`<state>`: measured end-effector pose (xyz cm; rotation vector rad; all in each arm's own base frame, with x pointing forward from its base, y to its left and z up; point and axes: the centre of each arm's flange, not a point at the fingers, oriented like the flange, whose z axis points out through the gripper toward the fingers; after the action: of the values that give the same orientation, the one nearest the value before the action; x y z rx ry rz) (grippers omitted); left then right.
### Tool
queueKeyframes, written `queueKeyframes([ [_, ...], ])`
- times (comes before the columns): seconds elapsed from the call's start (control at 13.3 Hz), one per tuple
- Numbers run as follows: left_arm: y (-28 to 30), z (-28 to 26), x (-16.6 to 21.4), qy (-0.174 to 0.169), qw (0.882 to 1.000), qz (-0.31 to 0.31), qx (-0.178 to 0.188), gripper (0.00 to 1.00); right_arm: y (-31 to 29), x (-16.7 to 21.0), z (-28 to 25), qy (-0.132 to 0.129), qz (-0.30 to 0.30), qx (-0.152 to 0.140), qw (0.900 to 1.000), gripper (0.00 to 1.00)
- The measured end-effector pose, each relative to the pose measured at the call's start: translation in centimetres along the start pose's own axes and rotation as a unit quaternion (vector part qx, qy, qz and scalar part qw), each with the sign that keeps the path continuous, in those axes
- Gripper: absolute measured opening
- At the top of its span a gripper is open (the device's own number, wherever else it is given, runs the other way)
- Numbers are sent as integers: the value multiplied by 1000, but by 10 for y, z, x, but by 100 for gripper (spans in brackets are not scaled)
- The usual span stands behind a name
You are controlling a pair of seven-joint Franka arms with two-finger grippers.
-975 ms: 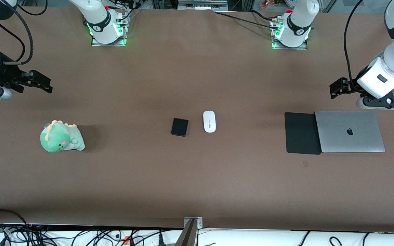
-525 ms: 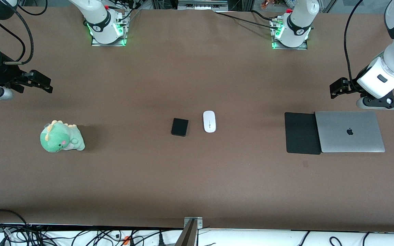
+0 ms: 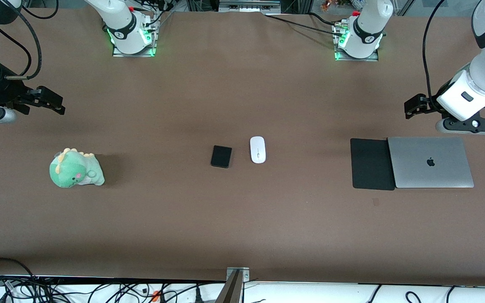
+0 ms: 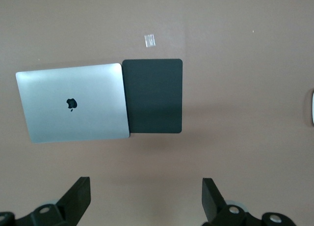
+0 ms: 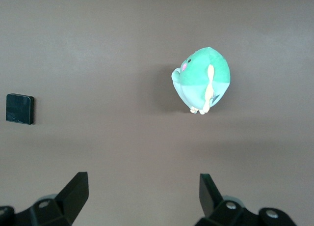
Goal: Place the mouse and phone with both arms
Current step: 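Move the left gripper over the white mouse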
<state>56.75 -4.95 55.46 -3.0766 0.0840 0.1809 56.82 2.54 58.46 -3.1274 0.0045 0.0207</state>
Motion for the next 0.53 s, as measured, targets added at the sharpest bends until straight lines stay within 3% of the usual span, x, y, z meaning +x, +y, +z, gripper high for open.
queueKeyframes([
  [0.15,11,14,6,-15,1000,8,-9,100,0,0,0,1,0,0,1000,100],
  [0.38,30,60,30,-48,997,12,-54,100,-1,0,0,1,-1,0,1000,100],
  [0.53,48,89,49,-48,997,21,-65,100,-2,0,0,1,-2,0,1000,100],
])
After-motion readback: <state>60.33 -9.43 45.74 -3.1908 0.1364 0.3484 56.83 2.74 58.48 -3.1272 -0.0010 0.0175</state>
